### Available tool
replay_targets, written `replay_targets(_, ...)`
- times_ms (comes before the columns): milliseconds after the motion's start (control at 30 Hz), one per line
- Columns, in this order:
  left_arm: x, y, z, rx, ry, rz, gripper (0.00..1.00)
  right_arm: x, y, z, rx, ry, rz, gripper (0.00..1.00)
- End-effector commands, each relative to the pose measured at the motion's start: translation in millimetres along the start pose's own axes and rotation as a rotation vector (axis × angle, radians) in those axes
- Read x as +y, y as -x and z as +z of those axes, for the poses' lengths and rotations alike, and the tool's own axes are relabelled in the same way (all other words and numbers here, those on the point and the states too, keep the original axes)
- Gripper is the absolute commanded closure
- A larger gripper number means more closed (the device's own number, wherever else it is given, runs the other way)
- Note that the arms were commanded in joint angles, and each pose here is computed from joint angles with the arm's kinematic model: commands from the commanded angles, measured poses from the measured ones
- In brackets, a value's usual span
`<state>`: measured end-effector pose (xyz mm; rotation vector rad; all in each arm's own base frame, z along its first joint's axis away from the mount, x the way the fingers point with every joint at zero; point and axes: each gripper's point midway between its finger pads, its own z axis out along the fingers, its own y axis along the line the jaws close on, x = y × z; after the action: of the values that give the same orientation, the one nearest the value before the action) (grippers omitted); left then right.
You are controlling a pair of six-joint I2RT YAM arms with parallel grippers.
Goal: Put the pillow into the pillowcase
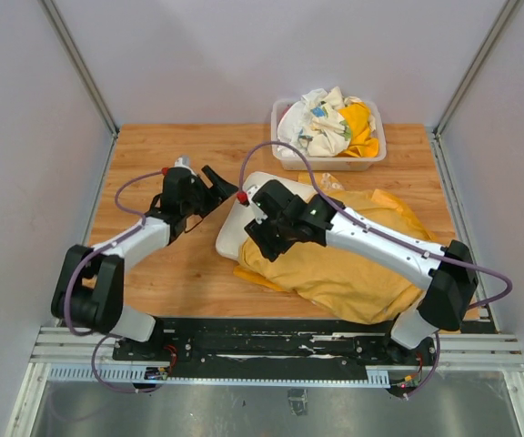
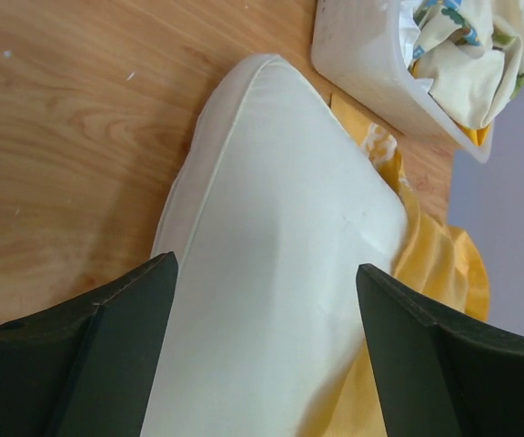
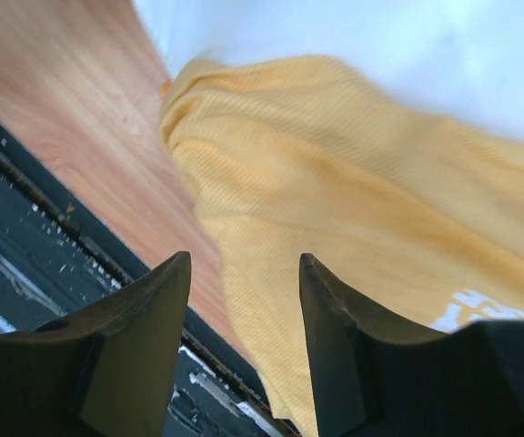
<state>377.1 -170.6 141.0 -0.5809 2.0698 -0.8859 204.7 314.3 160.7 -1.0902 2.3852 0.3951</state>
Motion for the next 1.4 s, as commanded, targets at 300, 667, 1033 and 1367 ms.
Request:
replay_targets(300,-18.8,-3.5,102.2,0.2,-0.203,0.097,0.12,-144.5,39.0,-27.5,-0.078,-0.391,0.379,0.48)
replay_targets(667,-27.5,-20.6,134.0,0.299,-0.306,0.113,0.2,-217.9,11.9,11.0,0.081,-0.482,0.565,0.5)
replay_targets(1033,-17.9,-44.6,136.6,0.348,-0.303,0.099,0.6,-261.4,-1.7,32.3,0.144,-0.562,0.641,0.47)
replay_targets(1367,-16.3,-47.2,133.2,0.352,-0.305,0.085,0.77,-269.7,-13.2,55.1,0.212,-0.521,0.678,0.51)
